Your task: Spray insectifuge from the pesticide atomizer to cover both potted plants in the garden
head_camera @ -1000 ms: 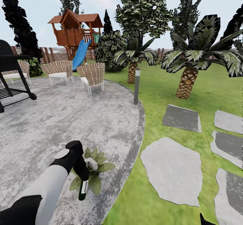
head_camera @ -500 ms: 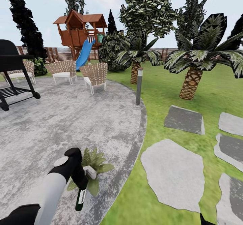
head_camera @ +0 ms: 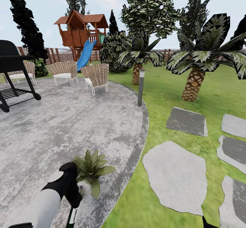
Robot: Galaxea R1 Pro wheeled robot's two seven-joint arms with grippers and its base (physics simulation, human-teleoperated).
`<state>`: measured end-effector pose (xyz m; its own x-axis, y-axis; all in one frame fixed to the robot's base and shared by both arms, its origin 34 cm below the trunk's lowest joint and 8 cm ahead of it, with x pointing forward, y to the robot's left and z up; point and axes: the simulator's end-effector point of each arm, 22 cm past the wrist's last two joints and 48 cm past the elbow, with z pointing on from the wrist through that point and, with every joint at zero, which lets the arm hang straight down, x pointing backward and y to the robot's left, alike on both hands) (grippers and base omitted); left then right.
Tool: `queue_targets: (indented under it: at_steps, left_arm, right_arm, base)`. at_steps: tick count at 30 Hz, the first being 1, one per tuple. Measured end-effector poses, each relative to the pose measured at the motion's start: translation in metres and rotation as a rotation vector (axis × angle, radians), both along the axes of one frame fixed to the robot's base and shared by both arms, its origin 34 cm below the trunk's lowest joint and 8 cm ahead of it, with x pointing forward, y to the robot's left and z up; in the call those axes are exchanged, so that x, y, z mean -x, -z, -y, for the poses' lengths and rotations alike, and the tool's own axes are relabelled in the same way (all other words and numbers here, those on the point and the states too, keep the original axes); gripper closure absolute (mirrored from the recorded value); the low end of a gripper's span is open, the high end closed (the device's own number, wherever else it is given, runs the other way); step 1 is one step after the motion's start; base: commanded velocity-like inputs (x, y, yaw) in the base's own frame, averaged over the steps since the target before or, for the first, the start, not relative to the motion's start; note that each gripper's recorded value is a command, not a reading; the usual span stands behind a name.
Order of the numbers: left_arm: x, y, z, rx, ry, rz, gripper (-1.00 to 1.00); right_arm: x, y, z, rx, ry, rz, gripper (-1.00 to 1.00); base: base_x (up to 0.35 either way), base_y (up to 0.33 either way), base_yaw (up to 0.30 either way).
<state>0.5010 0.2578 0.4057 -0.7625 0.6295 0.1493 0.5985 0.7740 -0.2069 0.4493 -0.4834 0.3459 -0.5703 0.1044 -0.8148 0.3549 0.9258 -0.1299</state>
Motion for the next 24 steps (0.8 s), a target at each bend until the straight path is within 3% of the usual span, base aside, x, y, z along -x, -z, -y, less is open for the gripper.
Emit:
queue_targets:
  at_steps: [4, 6, 10, 18, 24]
  left_arm:
    - [0.02, 0.014, -0.006, -0.006, -0.016, -0.026, 1.0]
    - [0.018, 0.017, -0.008, 0.008, -0.059, -0.007, 1.0]
    - [0.004, 0.023, -0.021, -0.021, -0.141, 0.072, 1.0]
    - [-0.023, 0.027, -0.027, -0.044, -0.218, 0.194, 1.0]
    - [-0.028, 0.031, -0.002, -0.016, -0.23, 0.217, 1.0]
  right_arm:
    - [0.0, 0.0, 0.0, 0.0, 0.0, 0.0, -1.0]
    - [0.0, 0.0, 0.0, 0.0, 0.0, 0.0, -1.0]
    - [0.0, 0.0, 0.0, -0.001, 0.0, 0.0, -1.0]
    - [0.0, 0.0, 0.0, -0.001, 0.0, 0.001, -1.0]
    - [0.0, 0.0, 0.0, -0.001, 0.0, 0.001, -1.0]
  base:
    - [0.0, 0.0, 0.0]
    - [0.0, 0.0, 0.0]
    - [0.0, 0.0, 0.0]
    - [0.0, 0.0, 0.0]
    - [0.0, 0.0, 0.0]
